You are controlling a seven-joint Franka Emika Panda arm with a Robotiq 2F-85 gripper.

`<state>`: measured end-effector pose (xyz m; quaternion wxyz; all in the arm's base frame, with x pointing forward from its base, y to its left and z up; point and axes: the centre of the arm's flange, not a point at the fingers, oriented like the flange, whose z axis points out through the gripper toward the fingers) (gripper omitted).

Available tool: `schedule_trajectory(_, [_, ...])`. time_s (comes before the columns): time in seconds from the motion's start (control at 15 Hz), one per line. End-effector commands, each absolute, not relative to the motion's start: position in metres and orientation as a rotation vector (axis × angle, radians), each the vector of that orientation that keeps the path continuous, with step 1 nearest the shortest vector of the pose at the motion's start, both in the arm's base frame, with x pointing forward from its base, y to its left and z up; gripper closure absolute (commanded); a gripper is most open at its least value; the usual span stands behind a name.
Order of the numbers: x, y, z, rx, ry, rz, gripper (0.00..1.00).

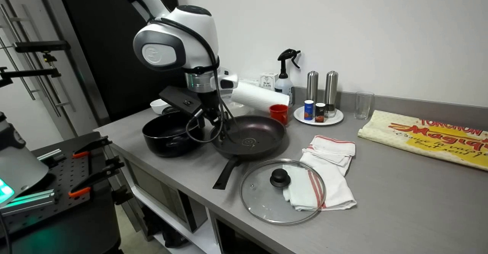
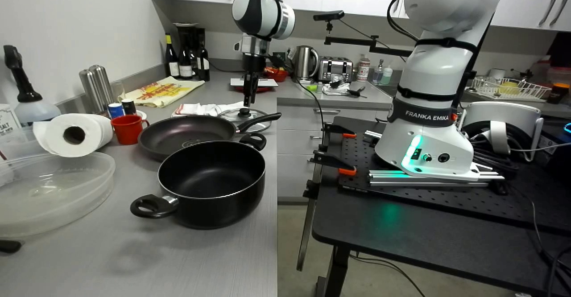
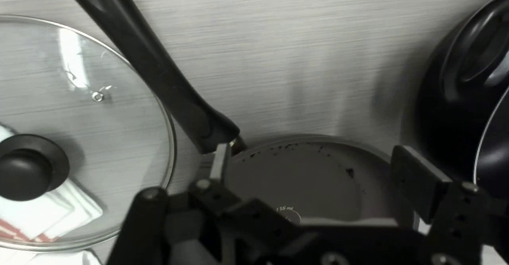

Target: Remove the lid on the pot

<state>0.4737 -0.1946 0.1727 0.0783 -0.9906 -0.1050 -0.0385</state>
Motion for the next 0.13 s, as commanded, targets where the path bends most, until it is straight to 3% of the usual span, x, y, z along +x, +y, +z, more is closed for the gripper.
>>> schedule_trajectory(0.0, [0.4719, -0.1929, 0.1736, -2.965, -0.324, -0.112, 0.0])
schedule_trajectory(0.07, [0.471, -0.1925, 0.1745, -2.965, -0.328, -0.111, 0.0])
